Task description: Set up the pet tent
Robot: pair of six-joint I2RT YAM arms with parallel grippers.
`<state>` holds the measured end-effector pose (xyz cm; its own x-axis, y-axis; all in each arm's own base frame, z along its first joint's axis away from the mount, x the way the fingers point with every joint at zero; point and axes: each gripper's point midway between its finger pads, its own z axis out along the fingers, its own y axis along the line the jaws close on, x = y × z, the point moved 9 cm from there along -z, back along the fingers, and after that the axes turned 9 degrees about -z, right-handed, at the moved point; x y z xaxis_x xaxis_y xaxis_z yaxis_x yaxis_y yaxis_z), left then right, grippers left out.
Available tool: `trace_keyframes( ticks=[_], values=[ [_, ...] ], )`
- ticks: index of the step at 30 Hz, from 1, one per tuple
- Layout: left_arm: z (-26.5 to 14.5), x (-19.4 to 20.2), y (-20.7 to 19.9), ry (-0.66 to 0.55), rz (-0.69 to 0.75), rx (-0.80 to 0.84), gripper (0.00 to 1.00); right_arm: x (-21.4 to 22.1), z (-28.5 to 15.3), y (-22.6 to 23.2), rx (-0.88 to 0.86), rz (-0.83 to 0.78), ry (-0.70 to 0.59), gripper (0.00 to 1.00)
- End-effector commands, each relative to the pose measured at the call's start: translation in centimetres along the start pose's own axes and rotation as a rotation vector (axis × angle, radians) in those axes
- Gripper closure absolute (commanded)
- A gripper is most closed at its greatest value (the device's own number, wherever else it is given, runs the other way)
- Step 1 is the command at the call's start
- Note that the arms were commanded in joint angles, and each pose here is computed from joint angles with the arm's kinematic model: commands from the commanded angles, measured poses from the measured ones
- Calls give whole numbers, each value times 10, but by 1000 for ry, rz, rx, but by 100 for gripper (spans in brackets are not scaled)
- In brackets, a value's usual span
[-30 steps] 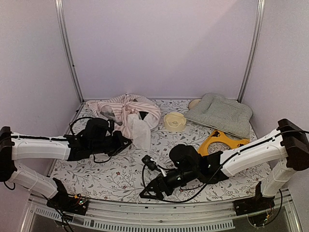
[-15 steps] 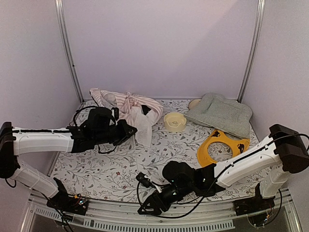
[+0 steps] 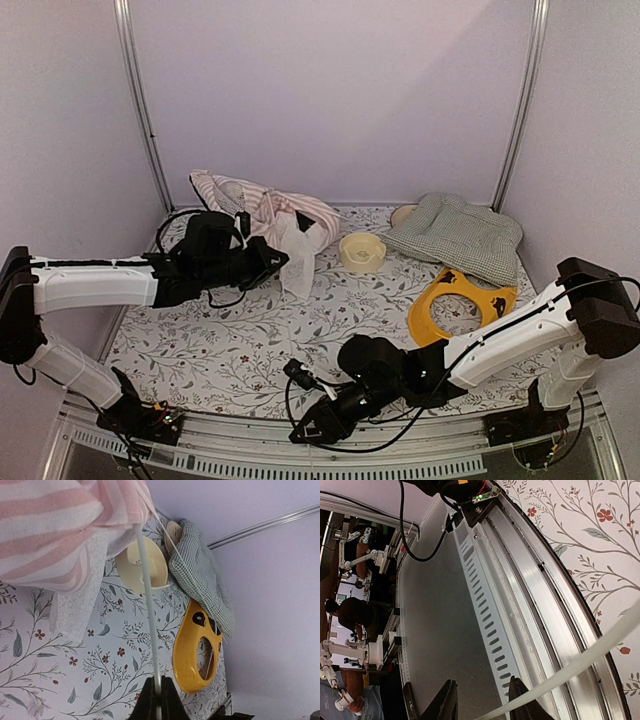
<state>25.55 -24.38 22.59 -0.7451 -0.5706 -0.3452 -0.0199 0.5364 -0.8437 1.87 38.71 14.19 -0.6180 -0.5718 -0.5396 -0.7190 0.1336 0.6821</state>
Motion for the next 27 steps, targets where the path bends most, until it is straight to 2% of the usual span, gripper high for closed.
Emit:
trace_keyframes(
  ticks=[1,8,22,27],
  values=[
    [-2,-26,-13,-136,5,61,100,1,-1,4,-31,-10,-2,65],
    [-7,-35,-14,-176,-17,86,100,5,-5,4,-37,-3,3,69],
    [-17,-45,-3,-201,-42,96,100,-2,-22,0,-39,10,-30,71],
    [-18,-47,-1,-205,-50,102,100,-1,-21,0,-50,10,-19,78]
  ],
)
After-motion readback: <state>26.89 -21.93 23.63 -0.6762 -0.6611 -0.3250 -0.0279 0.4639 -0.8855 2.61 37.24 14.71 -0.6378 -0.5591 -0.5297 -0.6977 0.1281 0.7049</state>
